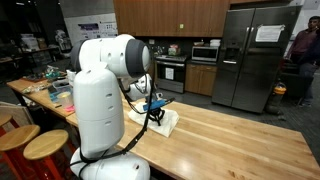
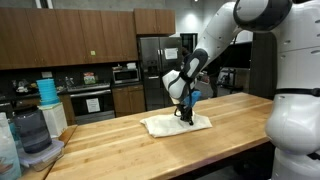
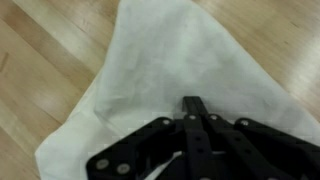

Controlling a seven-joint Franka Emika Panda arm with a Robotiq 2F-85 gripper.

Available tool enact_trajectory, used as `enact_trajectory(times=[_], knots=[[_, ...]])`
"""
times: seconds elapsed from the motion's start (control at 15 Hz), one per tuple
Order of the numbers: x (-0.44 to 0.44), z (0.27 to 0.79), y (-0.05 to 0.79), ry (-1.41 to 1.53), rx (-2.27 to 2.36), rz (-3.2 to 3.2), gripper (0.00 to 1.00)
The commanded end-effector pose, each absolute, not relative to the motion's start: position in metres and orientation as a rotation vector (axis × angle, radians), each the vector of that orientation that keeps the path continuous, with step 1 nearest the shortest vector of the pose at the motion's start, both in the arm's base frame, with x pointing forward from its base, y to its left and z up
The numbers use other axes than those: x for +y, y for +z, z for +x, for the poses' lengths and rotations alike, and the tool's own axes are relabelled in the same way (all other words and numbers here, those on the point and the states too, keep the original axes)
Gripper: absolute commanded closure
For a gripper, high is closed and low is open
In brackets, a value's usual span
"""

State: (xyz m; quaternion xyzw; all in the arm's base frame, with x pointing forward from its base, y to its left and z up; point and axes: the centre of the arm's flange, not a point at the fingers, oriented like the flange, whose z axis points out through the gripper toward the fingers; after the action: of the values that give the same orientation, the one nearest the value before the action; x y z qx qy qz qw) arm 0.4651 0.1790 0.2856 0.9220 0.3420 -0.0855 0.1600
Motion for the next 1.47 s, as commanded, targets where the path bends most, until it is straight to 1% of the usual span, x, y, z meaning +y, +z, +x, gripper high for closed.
enact_trajectory(times=[0.0, 0.13, 0.2, 0.27, 0.33, 0.4, 0.73, 0.8, 1.07, 1.13, 1.4], knots=[[0.157, 0.474, 0.282, -0.254, 0.909, 2.576, 1.0], [0.142, 0.478, 0.283, -0.256, 0.873, 2.559, 1.0], [0.12, 0.481, 0.287, -0.264, 0.839, 2.555, 1.0], [0.146, 0.412, 0.32, -0.221, 0.773, 2.72, 0.74], [0.148, 0.406, 0.322, -0.229, 0.731, 2.772, 0.73], [0.152, 0.393, 0.325, -0.238, 0.683, 2.84, 0.7], [0.171, 0.328, 0.359, -0.164, 0.443, 3.11, 0.38], [0.173, 0.322, 0.363, -0.135, 0.394, 3.156, 0.29], [0.175, 0.301, 0.386, 0.033, 0.218, 3.311, 0.03], [0.175, 0.299, 0.39, 0.089, 0.179, 3.34, 0.0], [0.172, 0.29, 0.408, 0.364, 0.005, 3.388, 0.0]])
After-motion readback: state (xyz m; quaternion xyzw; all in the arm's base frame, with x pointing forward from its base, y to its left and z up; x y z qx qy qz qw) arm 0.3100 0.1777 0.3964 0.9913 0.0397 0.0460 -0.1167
